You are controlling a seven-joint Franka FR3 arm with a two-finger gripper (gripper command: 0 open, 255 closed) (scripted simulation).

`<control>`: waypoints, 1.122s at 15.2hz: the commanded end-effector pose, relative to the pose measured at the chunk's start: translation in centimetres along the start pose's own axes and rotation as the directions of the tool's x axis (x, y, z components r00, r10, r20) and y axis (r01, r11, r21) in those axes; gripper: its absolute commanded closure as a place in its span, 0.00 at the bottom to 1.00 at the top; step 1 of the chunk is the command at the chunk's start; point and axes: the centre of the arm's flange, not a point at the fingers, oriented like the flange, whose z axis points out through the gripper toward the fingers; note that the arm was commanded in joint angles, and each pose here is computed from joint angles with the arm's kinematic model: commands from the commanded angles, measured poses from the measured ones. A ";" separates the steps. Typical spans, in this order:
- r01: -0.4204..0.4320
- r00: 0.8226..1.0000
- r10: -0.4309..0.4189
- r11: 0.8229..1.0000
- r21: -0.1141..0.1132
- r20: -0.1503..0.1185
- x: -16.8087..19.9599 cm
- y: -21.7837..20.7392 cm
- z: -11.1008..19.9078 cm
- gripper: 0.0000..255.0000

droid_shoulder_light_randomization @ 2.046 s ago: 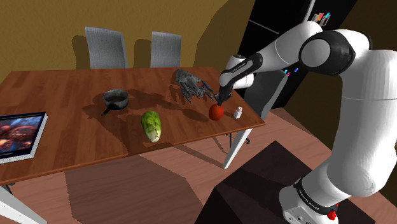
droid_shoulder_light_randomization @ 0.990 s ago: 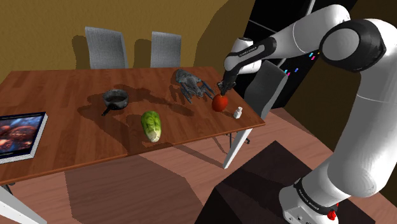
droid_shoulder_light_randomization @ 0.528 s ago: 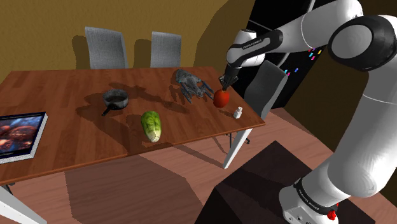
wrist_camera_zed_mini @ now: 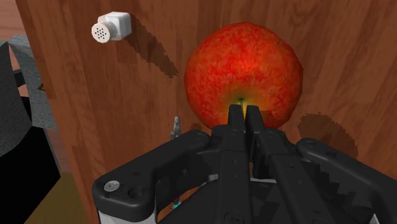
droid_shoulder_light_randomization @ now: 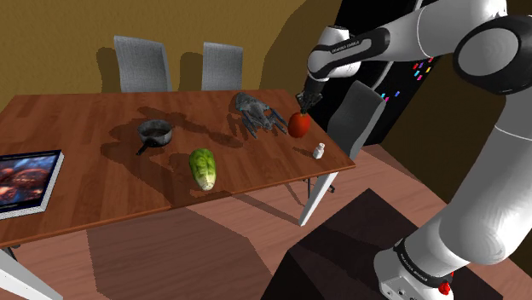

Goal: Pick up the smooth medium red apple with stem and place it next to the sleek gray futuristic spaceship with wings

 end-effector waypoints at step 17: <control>0.000 1.000 0.000 1.000 0.000 0.000 13.6 0.0 3.6 1.00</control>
